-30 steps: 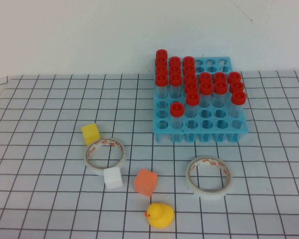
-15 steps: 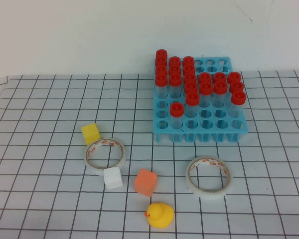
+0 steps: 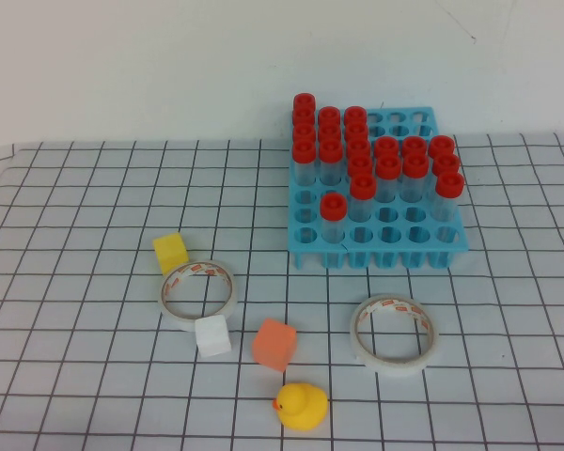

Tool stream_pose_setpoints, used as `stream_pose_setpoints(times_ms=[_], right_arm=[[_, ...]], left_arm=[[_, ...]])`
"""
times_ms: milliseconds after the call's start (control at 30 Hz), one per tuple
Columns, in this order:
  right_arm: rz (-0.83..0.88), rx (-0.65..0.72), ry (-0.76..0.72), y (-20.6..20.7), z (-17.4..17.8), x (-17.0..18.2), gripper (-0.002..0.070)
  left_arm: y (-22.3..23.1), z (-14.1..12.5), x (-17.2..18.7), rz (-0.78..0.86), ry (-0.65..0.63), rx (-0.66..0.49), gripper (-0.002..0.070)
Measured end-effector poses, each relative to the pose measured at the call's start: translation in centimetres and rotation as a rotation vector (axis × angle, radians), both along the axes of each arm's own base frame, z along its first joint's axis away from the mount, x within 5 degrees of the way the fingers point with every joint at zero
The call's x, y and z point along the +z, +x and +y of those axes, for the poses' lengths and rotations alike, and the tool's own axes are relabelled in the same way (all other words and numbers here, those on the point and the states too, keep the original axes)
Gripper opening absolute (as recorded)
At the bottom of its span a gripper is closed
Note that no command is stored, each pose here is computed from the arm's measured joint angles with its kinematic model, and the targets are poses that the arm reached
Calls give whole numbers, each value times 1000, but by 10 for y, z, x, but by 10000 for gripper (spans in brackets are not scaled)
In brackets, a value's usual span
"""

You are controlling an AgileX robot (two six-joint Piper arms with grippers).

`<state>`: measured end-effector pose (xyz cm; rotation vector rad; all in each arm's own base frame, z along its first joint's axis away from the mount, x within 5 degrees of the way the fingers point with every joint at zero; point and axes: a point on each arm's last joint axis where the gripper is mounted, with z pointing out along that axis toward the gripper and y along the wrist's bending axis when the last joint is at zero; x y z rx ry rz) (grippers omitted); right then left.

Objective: Place the test tubes

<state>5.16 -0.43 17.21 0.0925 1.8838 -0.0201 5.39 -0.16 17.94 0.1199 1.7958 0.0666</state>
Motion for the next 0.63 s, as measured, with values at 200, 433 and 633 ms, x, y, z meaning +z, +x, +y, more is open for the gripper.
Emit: stream_pose_setpoints(times_ms=[200,433,633], right_arm=[[0,0,0,0,0,0,-1],[0,0,0,0,0,0,-1],[0,0,0,0,0,0,-1]], left_arm=[[0,-2,-1,7,-12,-28,-1],[0,-2,-1,17,-11,-30,-1],[0,-2,-2,19,-11,-30,-1]])
